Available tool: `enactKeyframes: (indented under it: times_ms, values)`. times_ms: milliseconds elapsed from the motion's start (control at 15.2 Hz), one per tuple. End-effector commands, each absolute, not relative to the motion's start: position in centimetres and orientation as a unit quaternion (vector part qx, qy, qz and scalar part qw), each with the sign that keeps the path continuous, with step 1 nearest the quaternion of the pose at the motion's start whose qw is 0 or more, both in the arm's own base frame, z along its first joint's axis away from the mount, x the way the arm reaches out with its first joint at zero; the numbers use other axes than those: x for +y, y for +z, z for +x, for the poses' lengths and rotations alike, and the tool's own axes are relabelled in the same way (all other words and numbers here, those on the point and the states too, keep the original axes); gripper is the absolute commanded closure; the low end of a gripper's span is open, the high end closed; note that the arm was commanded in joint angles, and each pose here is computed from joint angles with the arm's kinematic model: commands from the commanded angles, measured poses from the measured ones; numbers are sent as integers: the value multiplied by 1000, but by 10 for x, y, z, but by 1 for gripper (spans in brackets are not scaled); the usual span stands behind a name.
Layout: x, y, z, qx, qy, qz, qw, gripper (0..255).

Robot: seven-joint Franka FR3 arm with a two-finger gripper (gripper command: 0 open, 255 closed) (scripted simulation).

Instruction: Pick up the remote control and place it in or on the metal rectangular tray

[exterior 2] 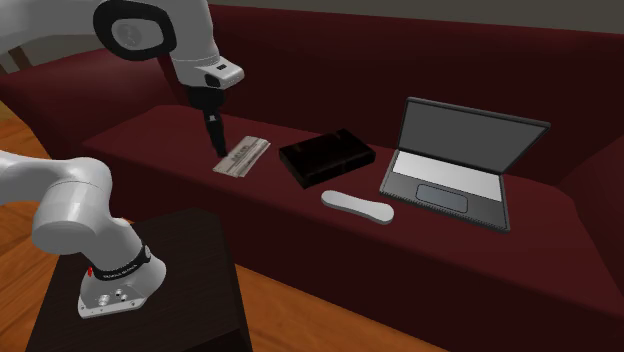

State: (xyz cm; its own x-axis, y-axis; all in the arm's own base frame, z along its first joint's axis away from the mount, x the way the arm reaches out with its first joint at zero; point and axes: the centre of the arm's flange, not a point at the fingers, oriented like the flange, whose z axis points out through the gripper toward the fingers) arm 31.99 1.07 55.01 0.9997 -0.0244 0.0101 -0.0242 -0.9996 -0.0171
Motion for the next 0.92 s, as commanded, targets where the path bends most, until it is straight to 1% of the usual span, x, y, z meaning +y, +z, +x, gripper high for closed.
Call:
enactKeyframes:
  times_ms: [0, 858]
  values:
    - [11, 550, 320, 12, -5, -1000, 8, 0]
    - [-19, 476, 471, 153, -5, -988, 14, 0]
